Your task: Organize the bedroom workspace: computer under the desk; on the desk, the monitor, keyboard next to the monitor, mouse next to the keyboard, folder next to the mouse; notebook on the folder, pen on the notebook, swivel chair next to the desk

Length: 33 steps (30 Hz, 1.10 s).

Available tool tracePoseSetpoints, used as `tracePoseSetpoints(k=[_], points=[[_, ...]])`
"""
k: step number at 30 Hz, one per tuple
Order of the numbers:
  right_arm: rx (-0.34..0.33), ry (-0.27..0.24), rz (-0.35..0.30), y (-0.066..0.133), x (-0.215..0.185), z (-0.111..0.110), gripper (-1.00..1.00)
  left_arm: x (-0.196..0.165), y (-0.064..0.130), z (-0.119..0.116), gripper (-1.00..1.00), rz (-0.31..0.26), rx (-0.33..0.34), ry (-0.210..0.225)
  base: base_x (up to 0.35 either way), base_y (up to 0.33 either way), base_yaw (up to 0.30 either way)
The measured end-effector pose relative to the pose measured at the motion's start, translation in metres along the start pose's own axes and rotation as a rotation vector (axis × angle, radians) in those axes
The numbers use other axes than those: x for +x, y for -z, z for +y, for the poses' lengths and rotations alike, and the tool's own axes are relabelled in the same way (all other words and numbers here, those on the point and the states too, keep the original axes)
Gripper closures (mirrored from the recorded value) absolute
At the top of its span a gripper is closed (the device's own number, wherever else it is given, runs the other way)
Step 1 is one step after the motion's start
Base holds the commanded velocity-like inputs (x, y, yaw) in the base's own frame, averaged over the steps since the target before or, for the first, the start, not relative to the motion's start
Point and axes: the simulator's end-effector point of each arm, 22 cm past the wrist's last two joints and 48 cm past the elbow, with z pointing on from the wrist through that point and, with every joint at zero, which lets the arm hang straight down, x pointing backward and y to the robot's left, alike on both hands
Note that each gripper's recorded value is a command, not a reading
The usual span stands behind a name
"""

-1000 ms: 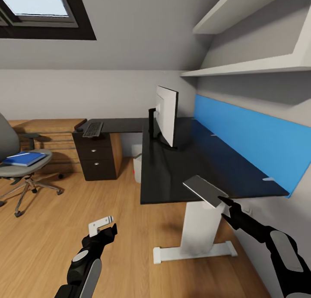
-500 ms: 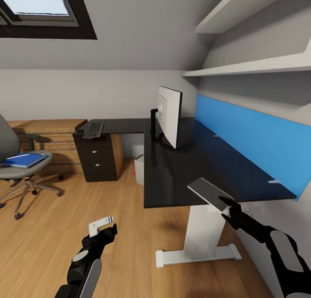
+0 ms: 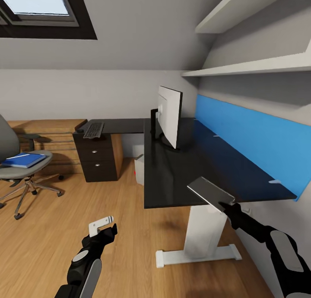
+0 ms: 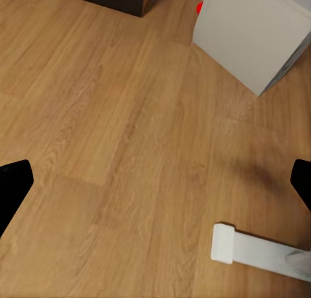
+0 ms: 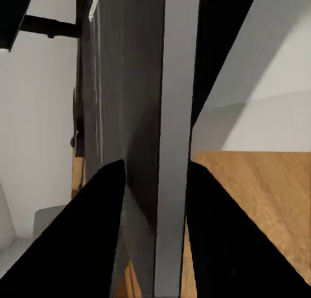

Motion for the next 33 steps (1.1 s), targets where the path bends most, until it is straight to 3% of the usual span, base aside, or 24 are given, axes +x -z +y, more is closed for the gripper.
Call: tracePoseSetpoints(k=[10, 15, 21, 23, 24, 26, 30, 33], points=[[0.006, 0.008, 0.0, 0.001, -0.002, 0.004, 1.0, -0.005, 0.003, -0.001, -1.0, 0.001, 0.0, 0.0, 0.0, 0.0, 0.0], [-0.031, 0.02, 0.005, 0.001, -0.001, 0.024, 1.0, -0.014, 0.007, -0.003, -1.0, 0.0, -0.001, 0.0, 0.0, 0.0, 0.0], [-0.06, 0.066, 0.061, -0.007, 0.02, 0.049, 1.0, -0.025, 0.012, -0.006, -1.0, 0.0, -0.001, 0.001, 0.0, 0.0, 0.0], [-0.069, 0.096, 0.071, -0.008, 0.023, 0.061, 1.0, -0.028, 0.014, -0.006, -1.0, 0.0, -0.001, 0.001, 0.0, 0.0, 0.0], [-0.095, 0.15, 0.084, -0.011, 0.031, 0.083, 1.0, -0.03, 0.015, -0.007, -1.0, 0.0, -0.001, 0.001, 0.0, 0.0, 0.0], [-0.107, 0.218, 0.07, -0.012, 0.033, 0.102, 1.0, -0.033, 0.017, -0.008, -1.0, 0.0, -0.002, 0.0, 0.0, 0.0, 0.0], [-0.118, 0.266, 0.02, -0.017, 0.032, 0.121, 1.0, -0.04, 0.02, -0.009, -1.0, 0.0, -0.002, 0.0, 0.0, 0.0, 0.0], [-0.133, 0.275, -0.022, -0.026, 0.04, 0.13, 1.0, -0.04, 0.02, -0.009, -1.0, -0.001, -0.002, 0.0, 0.0, 0.0, 0.0]])
